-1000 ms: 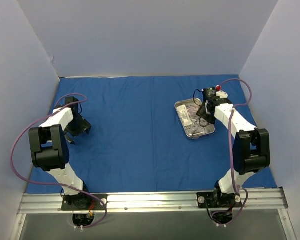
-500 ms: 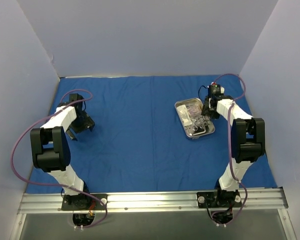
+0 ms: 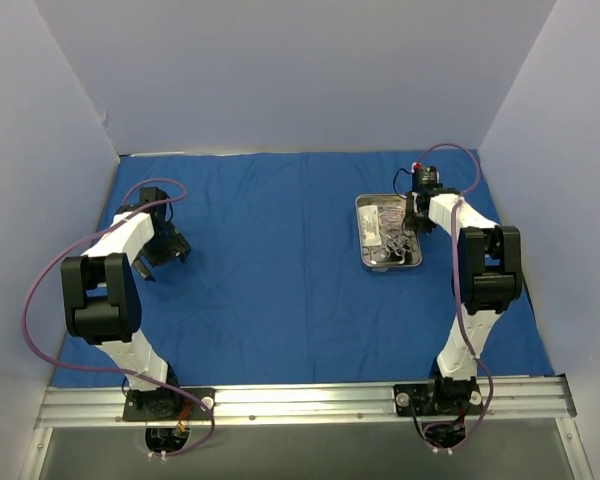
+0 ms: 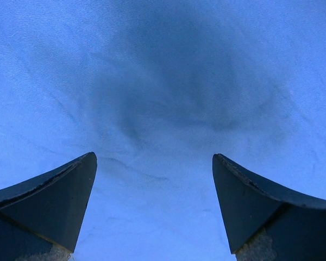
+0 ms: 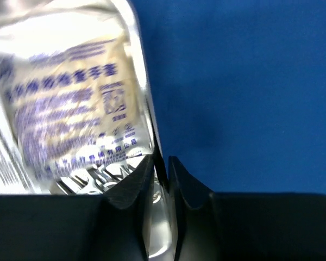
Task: Open and lay out the surgical kit
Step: Move the container from the surgical kit.
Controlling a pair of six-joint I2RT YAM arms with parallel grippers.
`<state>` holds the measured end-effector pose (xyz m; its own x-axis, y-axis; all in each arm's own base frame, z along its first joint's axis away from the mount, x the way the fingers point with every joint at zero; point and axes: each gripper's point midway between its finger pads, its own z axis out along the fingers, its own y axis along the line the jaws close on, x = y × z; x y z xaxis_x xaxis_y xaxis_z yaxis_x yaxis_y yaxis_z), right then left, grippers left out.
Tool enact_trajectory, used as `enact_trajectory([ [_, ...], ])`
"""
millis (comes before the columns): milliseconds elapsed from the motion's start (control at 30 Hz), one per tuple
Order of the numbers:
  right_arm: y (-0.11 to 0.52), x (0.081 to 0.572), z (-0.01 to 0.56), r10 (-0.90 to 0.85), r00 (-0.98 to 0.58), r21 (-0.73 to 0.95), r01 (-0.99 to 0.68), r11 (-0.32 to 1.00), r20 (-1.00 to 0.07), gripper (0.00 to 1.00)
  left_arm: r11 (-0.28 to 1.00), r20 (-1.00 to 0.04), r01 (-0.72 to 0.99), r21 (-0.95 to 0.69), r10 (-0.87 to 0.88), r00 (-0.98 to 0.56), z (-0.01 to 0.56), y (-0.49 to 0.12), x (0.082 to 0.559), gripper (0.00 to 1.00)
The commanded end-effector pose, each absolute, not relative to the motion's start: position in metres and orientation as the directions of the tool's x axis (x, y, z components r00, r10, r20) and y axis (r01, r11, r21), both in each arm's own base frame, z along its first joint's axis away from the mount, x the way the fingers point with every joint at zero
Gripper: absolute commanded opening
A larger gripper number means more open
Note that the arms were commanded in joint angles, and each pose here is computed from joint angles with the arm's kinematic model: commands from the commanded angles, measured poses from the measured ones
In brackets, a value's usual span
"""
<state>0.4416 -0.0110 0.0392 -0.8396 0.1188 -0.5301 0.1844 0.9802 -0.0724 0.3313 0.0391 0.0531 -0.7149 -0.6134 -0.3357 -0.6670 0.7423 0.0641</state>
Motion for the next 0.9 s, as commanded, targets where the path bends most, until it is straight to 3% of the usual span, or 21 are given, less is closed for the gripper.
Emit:
enact_trajectory([
  [0, -0.027, 0.445, 0.049, 0.100, -0.832, -0.116, 0.193, 0.974, -0.546, 0.09, 0.752, -0.387, -0.659, 0.029, -0.599, -0.701, 0.071, 0.040, 0.344, 0.97],
  [300, -0.075, 0.447, 0.070, -0.001, -0.831, -0.248, 0.165, 0.955, -0.556, 0.06, 0.754, -0.376, -0.656, 0.037, -0.598, -0.708, 0.071, 0.039, 0.338, 0.97],
  [433, -0.092, 0.451, 0.081, -0.141, -0.843, -0.347, 0.057, 0.936, -0.519, 0.08, 0.754, -0.372, -0.655, 0.039, -0.598, -0.710, 0.070, 0.040, 0.336, 0.97],
  [667, -0.094, 0.444, 0.065, -0.254, -0.846, -0.339, -0.092, 0.936, -0.470, 0.09, 0.755, -0.367, -0.655, 0.027, -0.602, -0.709, 0.067, 0.037, 0.338, 0.97],
  [867, -0.104, 0.443, 0.050, -0.256, -0.859, -0.336, -0.105, 0.936, -0.443, 0.16, 0.757, -0.373, -0.652, 0.026, -0.598, -0.709, 0.069, 0.038, 0.340, 0.97],
])
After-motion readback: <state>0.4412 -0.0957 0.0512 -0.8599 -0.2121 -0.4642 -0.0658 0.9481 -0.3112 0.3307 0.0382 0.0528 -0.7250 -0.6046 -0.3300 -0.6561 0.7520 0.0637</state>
